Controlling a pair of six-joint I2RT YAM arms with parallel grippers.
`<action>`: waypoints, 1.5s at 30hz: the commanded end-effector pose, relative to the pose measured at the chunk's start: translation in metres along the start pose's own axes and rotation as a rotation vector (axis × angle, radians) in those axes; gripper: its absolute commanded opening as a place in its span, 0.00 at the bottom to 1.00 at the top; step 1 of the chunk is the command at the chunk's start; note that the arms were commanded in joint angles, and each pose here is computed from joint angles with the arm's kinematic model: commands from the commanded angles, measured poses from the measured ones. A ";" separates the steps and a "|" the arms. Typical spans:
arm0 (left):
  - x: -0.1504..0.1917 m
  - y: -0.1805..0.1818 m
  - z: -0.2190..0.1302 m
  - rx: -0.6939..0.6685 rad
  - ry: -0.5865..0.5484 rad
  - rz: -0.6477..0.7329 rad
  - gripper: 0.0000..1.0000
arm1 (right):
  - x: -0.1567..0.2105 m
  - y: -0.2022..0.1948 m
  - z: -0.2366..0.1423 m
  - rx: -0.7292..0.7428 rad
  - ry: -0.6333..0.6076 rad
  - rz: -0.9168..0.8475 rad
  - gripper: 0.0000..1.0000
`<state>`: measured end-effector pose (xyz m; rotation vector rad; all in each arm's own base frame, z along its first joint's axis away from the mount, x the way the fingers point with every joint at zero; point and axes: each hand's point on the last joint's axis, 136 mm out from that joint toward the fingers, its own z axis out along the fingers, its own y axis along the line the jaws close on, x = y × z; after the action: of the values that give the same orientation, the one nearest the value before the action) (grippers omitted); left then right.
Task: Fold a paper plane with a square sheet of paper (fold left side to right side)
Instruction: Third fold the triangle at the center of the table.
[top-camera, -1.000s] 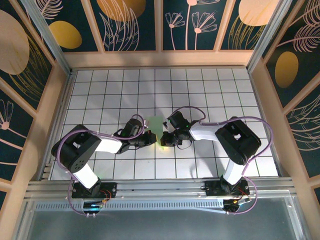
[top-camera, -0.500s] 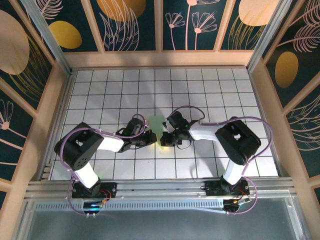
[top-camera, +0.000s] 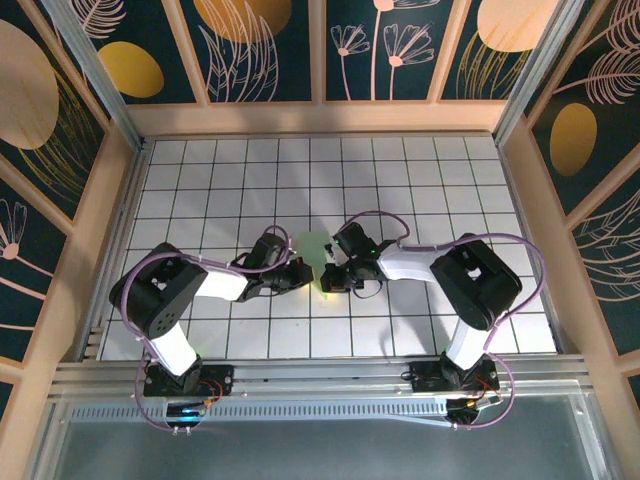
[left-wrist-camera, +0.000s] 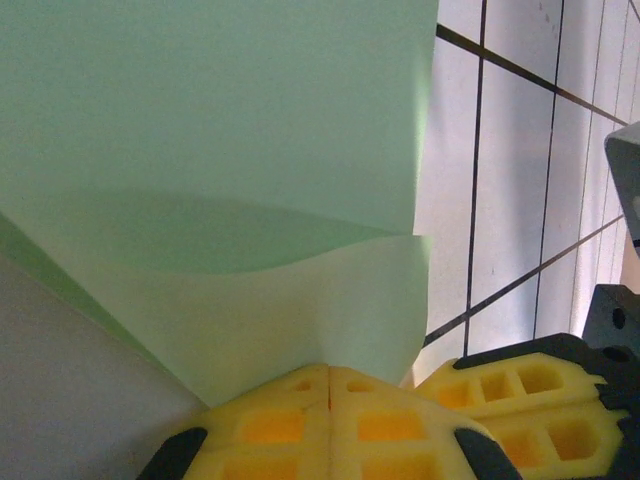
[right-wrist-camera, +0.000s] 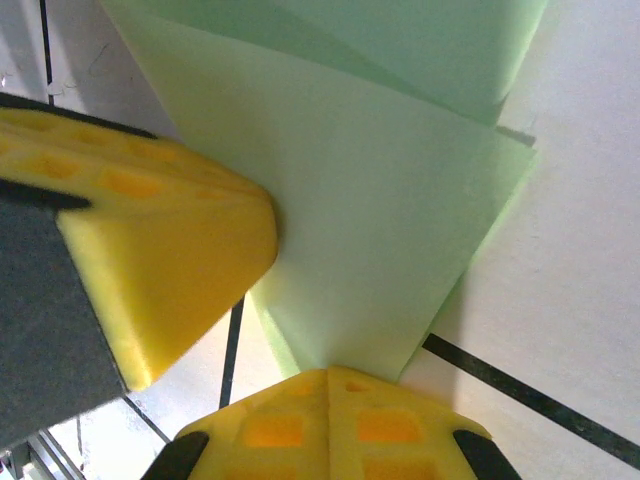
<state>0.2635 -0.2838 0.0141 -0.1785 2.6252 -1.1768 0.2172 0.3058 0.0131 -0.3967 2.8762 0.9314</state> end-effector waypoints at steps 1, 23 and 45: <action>-0.026 0.046 -0.003 -0.149 -0.097 -0.035 0.00 | 0.037 -0.073 0.008 0.278 0.100 0.070 0.00; -0.080 0.079 -0.040 -0.233 -0.221 -0.024 0.00 | 0.033 -0.070 0.005 0.246 0.083 0.083 0.00; -0.040 -0.023 -0.014 0.044 -0.111 0.135 0.00 | 0.017 -0.072 -0.008 0.221 0.041 0.075 0.00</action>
<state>0.2866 -0.2661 0.0356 -0.0771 2.5192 -1.0796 0.2333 0.2914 0.0139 -0.3737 2.8472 0.9217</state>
